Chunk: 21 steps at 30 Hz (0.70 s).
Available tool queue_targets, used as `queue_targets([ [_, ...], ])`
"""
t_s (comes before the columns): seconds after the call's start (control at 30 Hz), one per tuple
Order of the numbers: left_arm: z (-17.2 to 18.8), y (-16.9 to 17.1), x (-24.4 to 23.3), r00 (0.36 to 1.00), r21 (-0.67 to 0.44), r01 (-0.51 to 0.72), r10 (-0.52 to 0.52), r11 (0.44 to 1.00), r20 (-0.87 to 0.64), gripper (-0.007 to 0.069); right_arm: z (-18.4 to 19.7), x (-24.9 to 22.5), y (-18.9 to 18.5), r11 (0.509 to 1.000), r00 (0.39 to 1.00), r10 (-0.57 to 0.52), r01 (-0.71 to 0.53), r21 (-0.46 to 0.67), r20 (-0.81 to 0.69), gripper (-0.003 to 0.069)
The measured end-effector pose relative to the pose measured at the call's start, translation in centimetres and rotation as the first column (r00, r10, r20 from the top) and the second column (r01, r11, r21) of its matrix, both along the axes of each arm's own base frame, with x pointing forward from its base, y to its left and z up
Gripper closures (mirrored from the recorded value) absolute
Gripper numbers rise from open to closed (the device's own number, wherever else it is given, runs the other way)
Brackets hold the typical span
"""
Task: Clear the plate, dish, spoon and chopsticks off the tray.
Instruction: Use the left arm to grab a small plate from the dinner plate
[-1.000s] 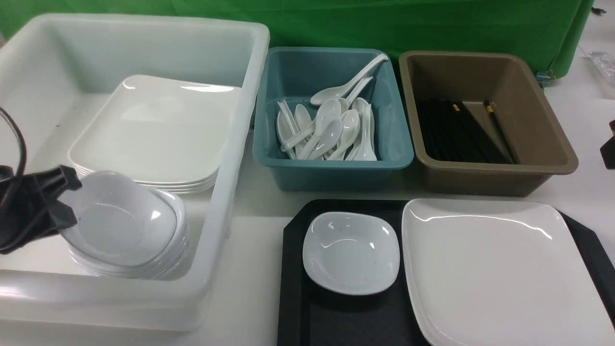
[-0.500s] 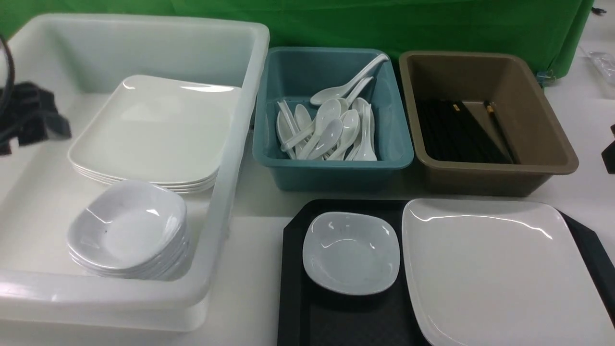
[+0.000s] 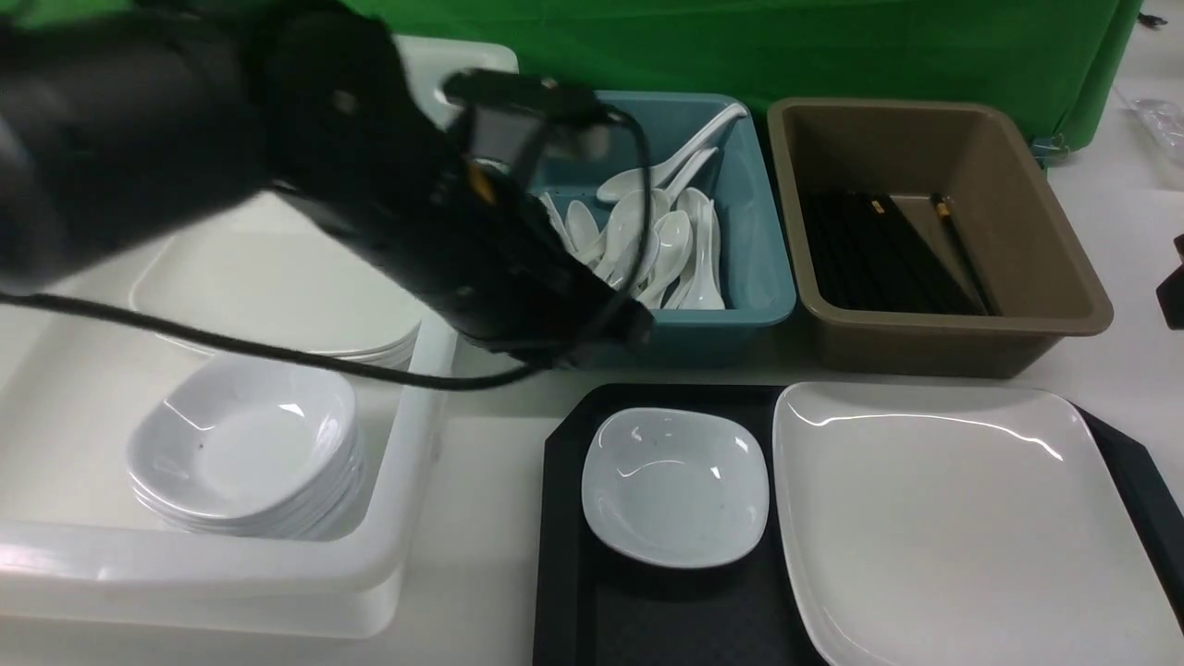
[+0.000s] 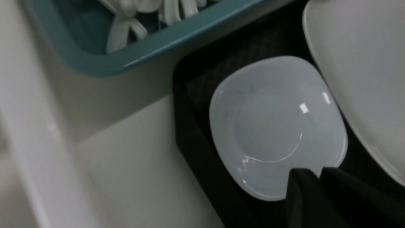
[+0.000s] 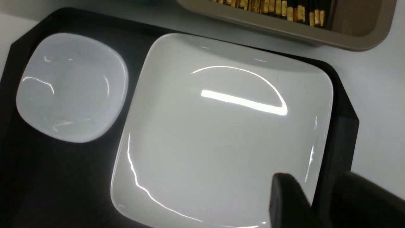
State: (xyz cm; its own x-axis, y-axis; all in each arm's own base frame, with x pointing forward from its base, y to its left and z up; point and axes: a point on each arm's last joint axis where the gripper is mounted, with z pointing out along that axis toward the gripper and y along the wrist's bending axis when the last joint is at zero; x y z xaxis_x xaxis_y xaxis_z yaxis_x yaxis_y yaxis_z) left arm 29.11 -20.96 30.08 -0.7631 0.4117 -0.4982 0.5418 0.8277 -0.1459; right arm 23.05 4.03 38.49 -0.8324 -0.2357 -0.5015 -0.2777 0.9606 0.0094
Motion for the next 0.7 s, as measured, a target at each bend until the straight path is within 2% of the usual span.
queue_targets([
  [0.07, -2.0, -1.9, 1.1, 0.999, 0.040, 0.029, -0.027, 0.999, -0.036, 0.0492, 0.0, 0.0, 0.0, 1.000, 1.000, -0.001, 0.001, 0.001, 0.005, 0.0419],
  [0.1, -2.1, -2.1, 1.2, 0.999, 0.042, 0.032, -0.031, 0.999, -0.034, 0.0485, 0.0, 0.1, 0.0, 1.000, 1.000, -0.001, 0.001, 0.001, 0.006, 0.0419],
  [0.2, -4.9, -3.7, 3.0, 0.997, 0.098, 0.053, -0.047, 0.994, -0.062, 0.0347, 0.1, 0.1, 0.0, 1.000, 1.000, -0.001, 0.001, 0.003, 0.018, 0.0419],
  [0.33, -7.9, -4.5, 4.7, 0.996, 0.170, 0.069, -0.058, 0.983, -0.074, 0.0186, 0.1, 0.2, 0.0, 1.000, 1.000, 0.000, 0.000, 0.003, 0.028, 0.0419],
  [0.43, -9.6, -4.7, 5.5, 0.996, 0.214, 0.081, -0.070, 0.973, -0.062, 0.0106, 0.1, 0.2, 0.0, 1.000, 1.000, 0.000, 0.000, 0.003, 0.031, 0.0419],
  [0.53, -10.5, -4.8, 5.9, 0.996, 0.225, 0.085, -0.076, 0.971, -0.050, 0.0067, 0.1, 0.3, 0.0, 1.000, 0.999, 0.000, 0.000, 0.004, 0.033, 0.0419],
  [0.7, -11.4, -5.2, 6.4, 0.997, 0.215, 0.083, -0.081, 0.973, -0.020, 0.0057, 0.2, 0.4, 0.0, 1.000, 0.999, -0.001, 0.000, 0.005, 0.046, 0.0419],
])
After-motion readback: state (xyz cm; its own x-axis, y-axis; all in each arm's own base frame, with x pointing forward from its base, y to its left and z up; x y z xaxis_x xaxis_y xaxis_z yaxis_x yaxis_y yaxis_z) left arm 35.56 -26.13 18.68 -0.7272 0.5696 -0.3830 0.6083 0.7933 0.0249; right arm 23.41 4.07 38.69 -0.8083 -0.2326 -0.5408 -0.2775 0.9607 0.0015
